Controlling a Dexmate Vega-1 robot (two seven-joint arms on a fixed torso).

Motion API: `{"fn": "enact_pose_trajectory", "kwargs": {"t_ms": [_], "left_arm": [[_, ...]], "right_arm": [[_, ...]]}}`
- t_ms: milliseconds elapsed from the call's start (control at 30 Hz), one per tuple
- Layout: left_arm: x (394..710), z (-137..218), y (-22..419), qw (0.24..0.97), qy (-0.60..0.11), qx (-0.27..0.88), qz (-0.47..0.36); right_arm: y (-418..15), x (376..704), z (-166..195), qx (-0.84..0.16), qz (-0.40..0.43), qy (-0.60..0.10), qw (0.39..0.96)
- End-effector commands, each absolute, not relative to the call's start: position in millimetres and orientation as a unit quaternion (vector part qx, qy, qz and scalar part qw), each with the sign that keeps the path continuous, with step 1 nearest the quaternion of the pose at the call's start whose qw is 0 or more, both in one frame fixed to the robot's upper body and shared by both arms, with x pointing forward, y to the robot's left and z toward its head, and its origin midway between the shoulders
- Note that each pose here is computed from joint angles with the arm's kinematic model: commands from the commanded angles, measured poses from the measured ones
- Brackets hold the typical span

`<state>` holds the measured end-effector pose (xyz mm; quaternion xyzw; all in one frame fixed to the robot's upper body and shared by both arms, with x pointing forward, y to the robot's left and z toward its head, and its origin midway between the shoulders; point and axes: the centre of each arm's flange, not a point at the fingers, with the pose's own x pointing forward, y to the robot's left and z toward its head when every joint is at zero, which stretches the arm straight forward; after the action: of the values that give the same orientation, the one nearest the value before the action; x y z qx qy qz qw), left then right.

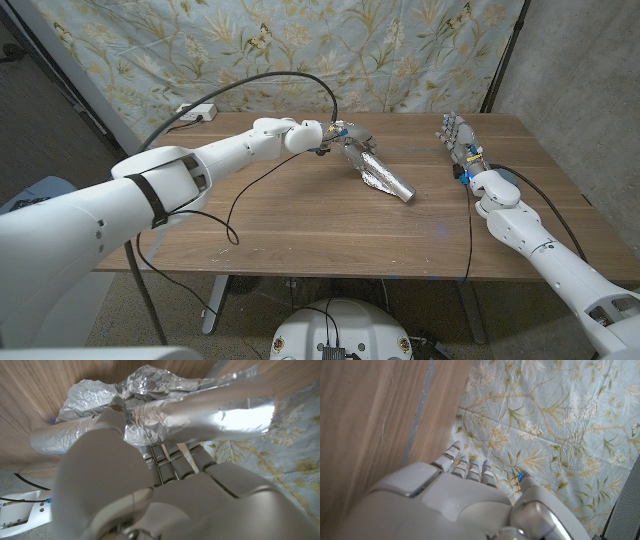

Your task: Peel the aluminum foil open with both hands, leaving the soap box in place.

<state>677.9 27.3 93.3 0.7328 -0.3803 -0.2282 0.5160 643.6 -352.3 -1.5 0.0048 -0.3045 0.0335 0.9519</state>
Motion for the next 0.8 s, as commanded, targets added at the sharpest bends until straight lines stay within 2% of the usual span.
{"fn": "enact_pose_trajectory", "kwargs": {"t_ms": [33, 800], "left_arm": [[671.0, 98.3, 37.8, 0.542, -0.383, 0.714, -0.223], [664.3, 95.8, 42.8, 0.583, -0.381, 0.681, -0.226]], "right_arm": [[-345.9, 642.1, 1.2, -0.005, 0.038, -0.301, 0.953], [-343.2, 632.5, 7.8, -0.025, 0.039, -0.298, 0.954]]}}
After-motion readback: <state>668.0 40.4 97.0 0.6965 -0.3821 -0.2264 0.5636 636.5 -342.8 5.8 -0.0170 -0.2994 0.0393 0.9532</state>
